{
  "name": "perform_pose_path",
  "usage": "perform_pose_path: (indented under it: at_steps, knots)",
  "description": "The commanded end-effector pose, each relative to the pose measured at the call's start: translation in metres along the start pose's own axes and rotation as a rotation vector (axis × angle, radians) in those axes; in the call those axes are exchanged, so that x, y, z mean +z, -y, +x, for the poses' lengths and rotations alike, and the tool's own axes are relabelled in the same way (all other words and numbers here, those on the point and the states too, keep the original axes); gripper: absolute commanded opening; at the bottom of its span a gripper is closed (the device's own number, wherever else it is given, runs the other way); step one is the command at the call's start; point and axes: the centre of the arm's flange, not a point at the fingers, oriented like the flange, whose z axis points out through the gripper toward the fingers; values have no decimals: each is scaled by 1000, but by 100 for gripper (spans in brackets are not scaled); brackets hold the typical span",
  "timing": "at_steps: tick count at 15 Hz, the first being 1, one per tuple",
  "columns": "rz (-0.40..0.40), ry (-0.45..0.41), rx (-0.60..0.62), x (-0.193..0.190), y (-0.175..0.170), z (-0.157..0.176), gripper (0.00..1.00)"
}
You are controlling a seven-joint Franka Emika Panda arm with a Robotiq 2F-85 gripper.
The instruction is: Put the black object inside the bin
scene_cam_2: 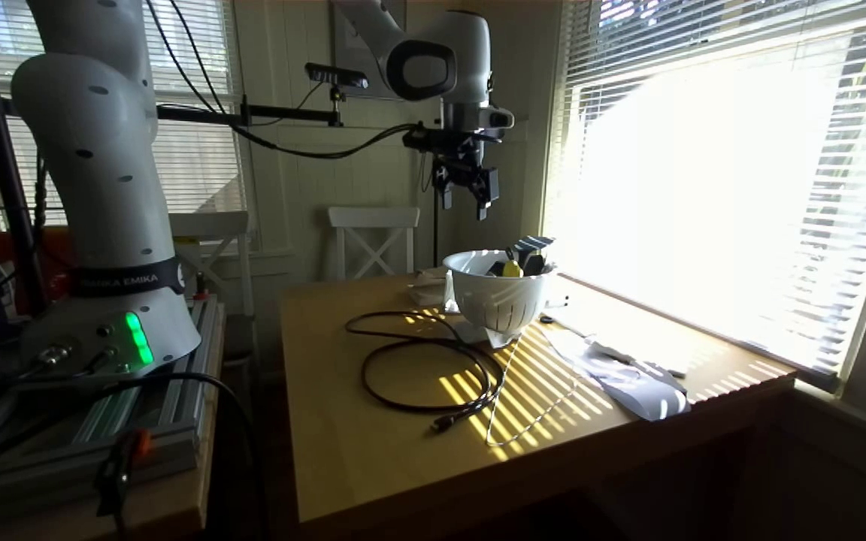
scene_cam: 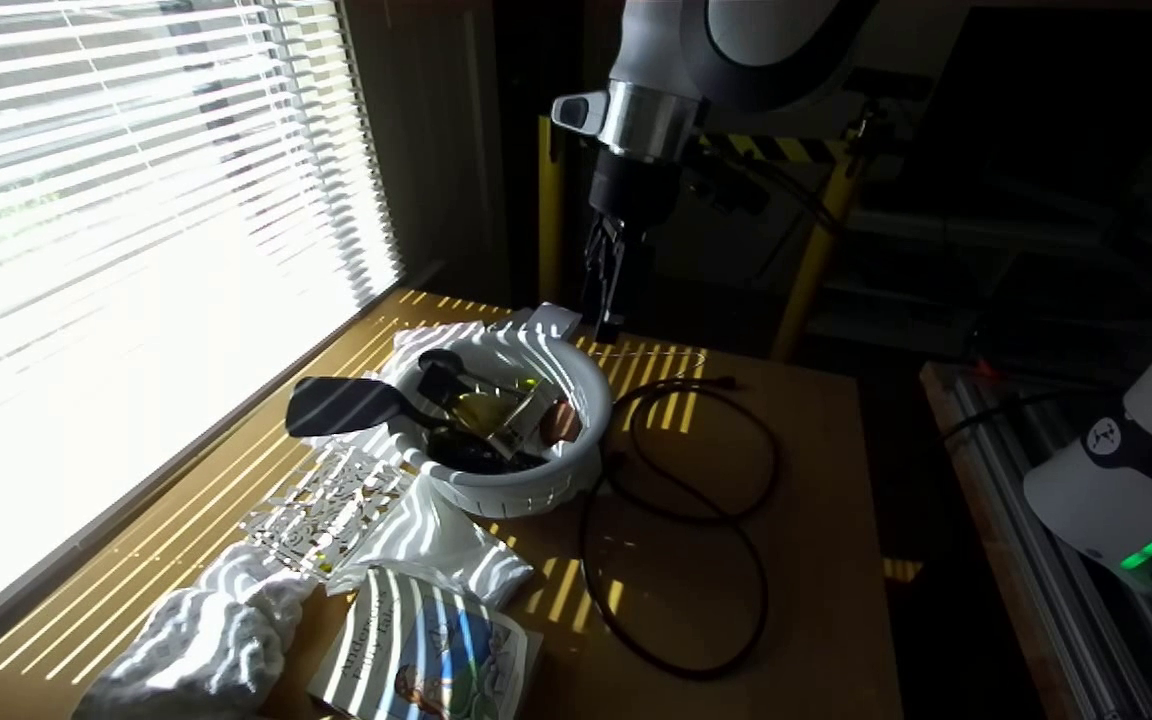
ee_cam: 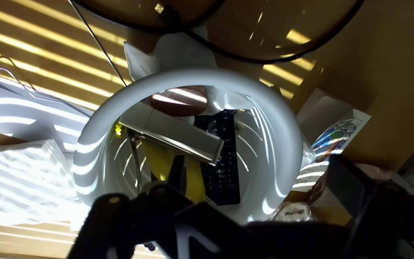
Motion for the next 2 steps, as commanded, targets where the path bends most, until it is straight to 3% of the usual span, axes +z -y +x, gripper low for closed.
perform_pose_path:
  at_steps: [1,2]
  knots:
    - [1,17,10,1,2,-6,100]
    - [4,32,15,2,5,-12,100]
